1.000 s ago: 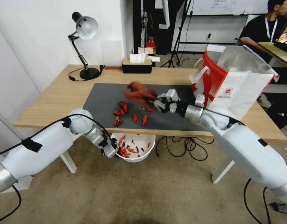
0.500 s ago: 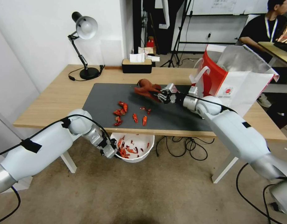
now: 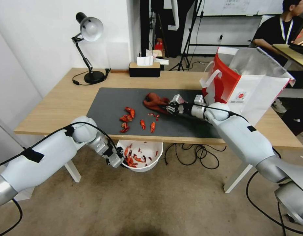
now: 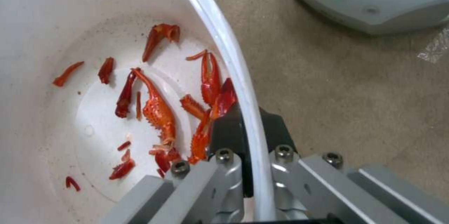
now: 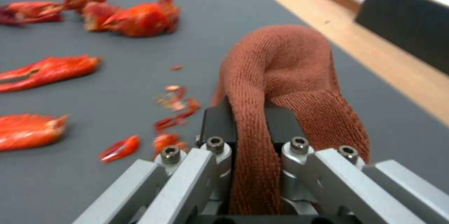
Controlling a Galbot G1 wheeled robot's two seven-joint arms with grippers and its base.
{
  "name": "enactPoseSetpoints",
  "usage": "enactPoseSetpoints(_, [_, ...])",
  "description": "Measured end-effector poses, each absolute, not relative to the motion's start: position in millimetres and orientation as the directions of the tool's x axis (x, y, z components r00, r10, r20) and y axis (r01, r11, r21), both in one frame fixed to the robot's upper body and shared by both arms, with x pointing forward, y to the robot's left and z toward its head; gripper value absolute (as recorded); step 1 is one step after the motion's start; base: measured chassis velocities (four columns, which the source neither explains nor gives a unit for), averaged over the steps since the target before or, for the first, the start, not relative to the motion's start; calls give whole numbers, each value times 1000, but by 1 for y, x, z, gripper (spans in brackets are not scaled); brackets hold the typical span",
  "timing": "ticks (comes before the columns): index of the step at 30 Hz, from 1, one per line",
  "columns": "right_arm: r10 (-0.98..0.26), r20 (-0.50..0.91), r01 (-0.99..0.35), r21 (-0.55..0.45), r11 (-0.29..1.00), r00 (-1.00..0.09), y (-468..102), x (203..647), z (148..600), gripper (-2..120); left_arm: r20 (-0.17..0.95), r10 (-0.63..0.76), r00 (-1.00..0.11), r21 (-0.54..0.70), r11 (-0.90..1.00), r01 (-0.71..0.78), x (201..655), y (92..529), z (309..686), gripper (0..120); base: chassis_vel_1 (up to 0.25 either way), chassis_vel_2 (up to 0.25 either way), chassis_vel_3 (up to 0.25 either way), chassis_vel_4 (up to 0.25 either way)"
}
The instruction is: Sweep shrimp from table into container with towel, then put container into takeout bag.
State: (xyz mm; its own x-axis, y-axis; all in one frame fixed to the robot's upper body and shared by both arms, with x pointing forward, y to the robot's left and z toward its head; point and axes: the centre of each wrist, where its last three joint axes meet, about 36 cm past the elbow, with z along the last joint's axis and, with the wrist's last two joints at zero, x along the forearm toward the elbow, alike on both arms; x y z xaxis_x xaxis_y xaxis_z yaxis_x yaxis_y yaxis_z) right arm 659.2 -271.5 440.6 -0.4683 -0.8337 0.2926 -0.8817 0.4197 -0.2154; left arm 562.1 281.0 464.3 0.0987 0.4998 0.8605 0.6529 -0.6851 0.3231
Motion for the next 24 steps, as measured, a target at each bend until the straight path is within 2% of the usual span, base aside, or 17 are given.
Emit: enactPoseSetpoints(24, [-907, 361, -970, -187, 156, -215, -240, 638, 442, 6, 860, 503, 92, 329, -682, 654, 566, 281, 467, 0, 0, 0, 0, 0])
